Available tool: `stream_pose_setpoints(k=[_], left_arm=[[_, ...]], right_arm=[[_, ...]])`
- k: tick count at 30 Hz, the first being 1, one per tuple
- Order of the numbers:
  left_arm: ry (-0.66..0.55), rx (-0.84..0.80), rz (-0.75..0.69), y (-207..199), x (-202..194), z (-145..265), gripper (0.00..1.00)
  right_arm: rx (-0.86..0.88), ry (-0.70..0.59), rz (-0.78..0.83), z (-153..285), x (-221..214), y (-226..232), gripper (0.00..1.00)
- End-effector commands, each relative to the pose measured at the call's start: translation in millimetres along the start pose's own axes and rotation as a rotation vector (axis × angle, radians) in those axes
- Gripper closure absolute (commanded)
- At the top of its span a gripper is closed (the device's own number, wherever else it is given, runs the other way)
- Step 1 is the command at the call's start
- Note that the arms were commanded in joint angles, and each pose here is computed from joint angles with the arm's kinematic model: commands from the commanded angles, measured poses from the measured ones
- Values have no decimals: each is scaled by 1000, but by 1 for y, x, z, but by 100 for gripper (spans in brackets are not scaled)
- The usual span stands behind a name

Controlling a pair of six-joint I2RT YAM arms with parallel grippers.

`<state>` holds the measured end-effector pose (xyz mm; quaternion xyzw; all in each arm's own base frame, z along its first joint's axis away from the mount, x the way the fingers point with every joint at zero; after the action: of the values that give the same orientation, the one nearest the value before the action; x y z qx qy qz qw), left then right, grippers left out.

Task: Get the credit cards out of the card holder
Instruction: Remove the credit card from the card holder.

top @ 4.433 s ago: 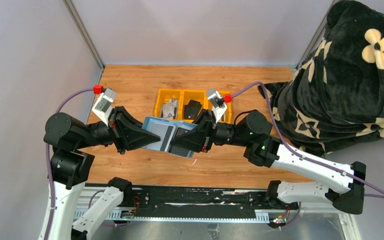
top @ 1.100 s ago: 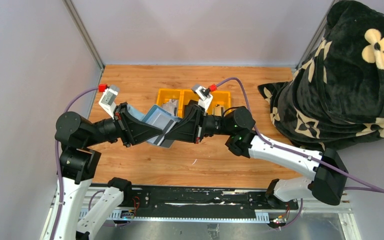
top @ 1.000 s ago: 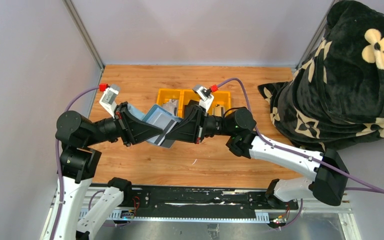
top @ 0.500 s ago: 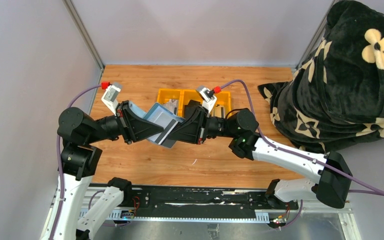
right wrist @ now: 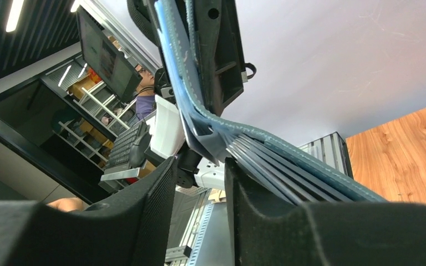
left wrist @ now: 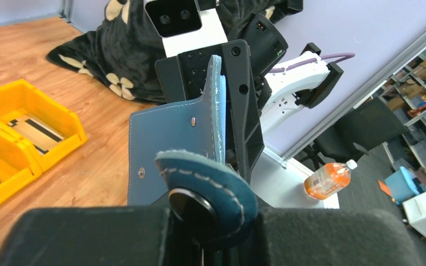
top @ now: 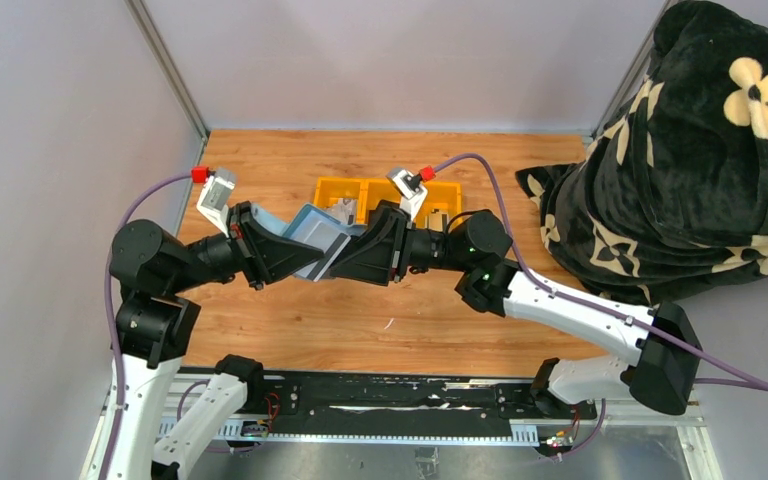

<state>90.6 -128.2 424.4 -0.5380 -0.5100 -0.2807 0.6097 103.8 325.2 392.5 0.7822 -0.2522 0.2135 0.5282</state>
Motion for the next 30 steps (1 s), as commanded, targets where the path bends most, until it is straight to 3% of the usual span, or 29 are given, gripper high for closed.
stream_pose_setpoints(k=[1,7,9,14,21,26,28,30], left_arm=[[32,-79,-60,-20,-4,9,92],[61,-44,-112,-14,-13,12,91],[75,-36,-123,-12,-16,13,91],[72,-40,-109,-13,-15,13,86],[11,-96,-30,-24,3,8,81],[-15,-101,-6,-30,9,8,72],[-22,-95,-8,-31,11,8,75],[-31,-85,-17,-31,14,8,84]], right_arm=[[-76,-103,4,-10,17,-11,60],[-121,-144,-7,-13,26,-11,65],[-110,-145,-3,-13,26,-8,72],[-120,-139,-10,-10,21,-13,100],[-112,-164,-21,3,10,-21,100],[-105,-185,-23,9,7,-20,100],[-96,-182,-24,9,7,-19,100],[-85,-175,-26,8,7,-18,100]])
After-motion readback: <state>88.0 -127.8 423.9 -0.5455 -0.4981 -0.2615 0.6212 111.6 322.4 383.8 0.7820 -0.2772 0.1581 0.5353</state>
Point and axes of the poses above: each gripper's point midway between its finger pads, its own z axis back along the fingers, its own y axis along the line the jaws close on, x = y × z, the point moved 7 cm from there along z, back along the fingers, and after that the axes turned 8 degrees about -z, right-handed, at the moved point
